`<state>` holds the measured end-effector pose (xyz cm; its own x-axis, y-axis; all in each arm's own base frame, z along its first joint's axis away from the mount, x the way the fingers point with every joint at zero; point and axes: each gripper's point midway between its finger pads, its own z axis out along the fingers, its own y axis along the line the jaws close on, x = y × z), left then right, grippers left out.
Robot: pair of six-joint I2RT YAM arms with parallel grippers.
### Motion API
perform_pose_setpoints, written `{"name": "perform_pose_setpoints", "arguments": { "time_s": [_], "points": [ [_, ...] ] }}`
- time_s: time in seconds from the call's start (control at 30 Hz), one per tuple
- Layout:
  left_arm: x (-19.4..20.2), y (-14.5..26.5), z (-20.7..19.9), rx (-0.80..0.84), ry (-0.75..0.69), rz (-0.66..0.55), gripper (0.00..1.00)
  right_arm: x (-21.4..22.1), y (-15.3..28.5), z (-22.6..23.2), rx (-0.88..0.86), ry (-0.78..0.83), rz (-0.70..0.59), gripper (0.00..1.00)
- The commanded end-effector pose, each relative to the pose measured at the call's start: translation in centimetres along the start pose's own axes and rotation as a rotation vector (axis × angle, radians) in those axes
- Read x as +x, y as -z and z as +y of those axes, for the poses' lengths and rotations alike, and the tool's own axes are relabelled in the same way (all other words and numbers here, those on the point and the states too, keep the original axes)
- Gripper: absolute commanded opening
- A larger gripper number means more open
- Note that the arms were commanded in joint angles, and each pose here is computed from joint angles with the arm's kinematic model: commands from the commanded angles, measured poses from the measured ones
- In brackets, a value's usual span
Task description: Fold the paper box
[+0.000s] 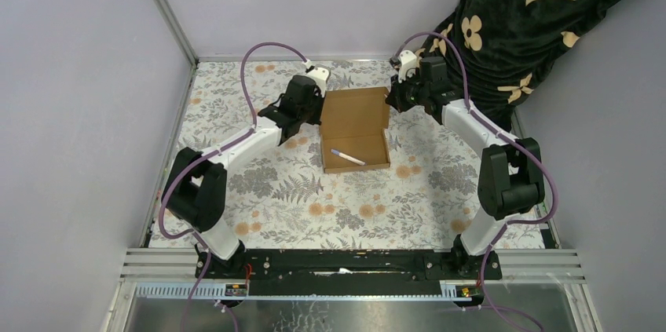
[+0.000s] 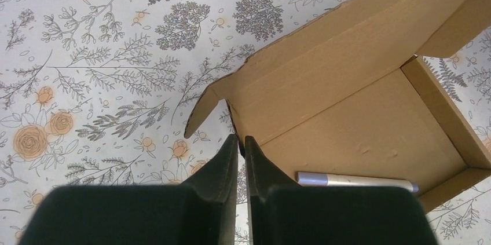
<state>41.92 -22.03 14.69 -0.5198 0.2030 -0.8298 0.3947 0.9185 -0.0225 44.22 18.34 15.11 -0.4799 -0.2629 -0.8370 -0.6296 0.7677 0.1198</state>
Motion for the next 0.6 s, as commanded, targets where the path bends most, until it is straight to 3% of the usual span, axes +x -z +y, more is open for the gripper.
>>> {"name": "perform_pose_setpoints", "arguments": {
  "time_s": [0.0, 0.57],
  "points": [
    [-2.1, -0.1, -0.9, -0.017, 0.013, -0.06, 0.12, -1.5, 0.7, 2.2, -0.011, 0.018, -0.048, 0.01],
    [-1.3, 0.5, -4.0, -0.076, 0.067, -0.075, 0.12, -1.1, 0.8, 5.1, 0.134, -0.009, -0.076, 0.0]
  ]
}}
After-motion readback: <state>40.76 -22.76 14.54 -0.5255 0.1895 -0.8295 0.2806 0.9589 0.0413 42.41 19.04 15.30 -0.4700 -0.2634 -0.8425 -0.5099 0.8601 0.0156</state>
